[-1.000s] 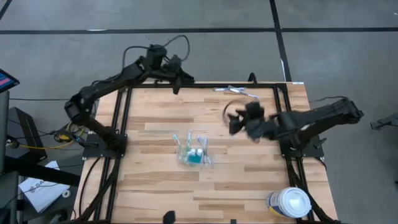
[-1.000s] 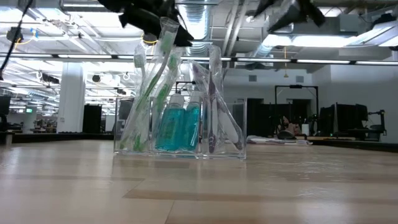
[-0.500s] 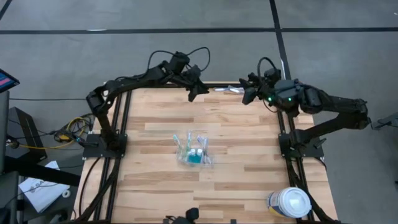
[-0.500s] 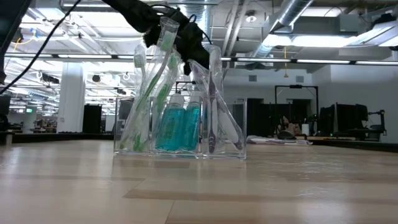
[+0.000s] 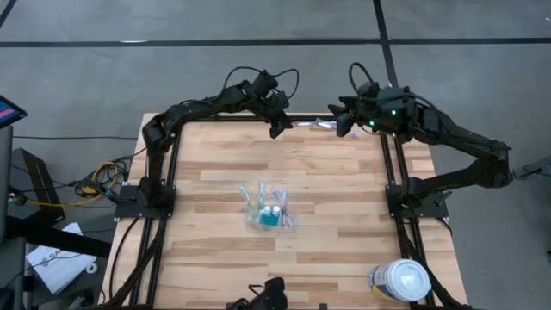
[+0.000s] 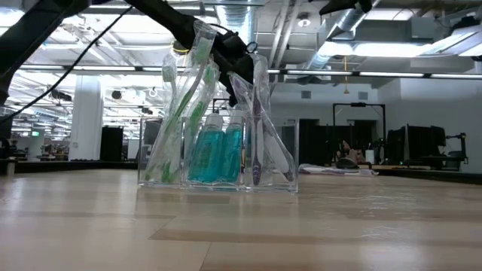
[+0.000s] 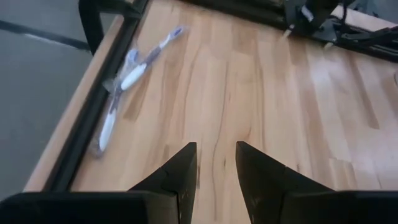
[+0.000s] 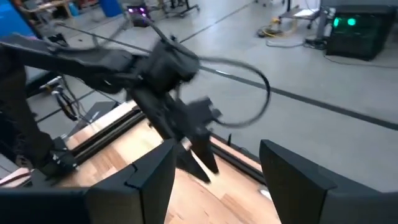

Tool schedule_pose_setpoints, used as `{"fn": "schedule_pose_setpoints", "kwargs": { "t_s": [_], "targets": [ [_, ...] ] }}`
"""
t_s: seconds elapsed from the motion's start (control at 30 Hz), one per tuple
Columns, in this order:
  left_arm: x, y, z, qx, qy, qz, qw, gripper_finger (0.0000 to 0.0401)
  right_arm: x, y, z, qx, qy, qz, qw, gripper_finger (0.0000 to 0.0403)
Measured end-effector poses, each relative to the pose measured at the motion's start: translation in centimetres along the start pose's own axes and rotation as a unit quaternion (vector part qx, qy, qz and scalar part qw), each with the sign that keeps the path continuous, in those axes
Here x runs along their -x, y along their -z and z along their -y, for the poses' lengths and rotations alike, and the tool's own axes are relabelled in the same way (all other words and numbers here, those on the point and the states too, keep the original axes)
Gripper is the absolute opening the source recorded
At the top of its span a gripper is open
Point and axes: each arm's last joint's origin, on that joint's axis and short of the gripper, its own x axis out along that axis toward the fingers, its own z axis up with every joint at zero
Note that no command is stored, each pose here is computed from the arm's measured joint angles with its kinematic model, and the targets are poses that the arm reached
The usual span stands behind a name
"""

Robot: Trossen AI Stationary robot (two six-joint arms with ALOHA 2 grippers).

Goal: Pick & Place toothbrushing station
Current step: Put the purple toothbrush into the transparent organizer

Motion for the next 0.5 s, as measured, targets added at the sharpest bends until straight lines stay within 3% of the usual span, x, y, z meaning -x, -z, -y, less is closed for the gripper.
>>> {"fn": "schedule_pose_setpoints", "kwargs": {
  "t_s": [0.17, 0.27, 0.33, 0.5],
  "targets": [
    [-2.1, 1.1, -0.8, 0.041, 0.002, -0.02, 0.999, 0.0106, -0.4, -0.4, 0.7, -0.002, -0.014, 0.0, 1.0, 0.0221],
    [-2.0, 1.1, -0.9, 0.06, 0.001, -0.018, 0.998, 0.0106, -1.2, 1.0, 2.4, 0.002, 0.062, -0.077, 0.995, 0.0221],
    [-1.6, 0.5, -0.6, 0.051, 0.0, -0.004, 0.999, 0.0106, -2.2, 2.3, 3.8, 0.01, 0.119, -0.149, 0.982, 0.0221],
    [1.1, -1.5, -0.3, 0.018, -0.011, 0.055, 0.998, 0.0106, -5.2, 3.4, 6.2, 0.009, 0.15, -0.24, 0.959, 0.0221]
  ]
}}
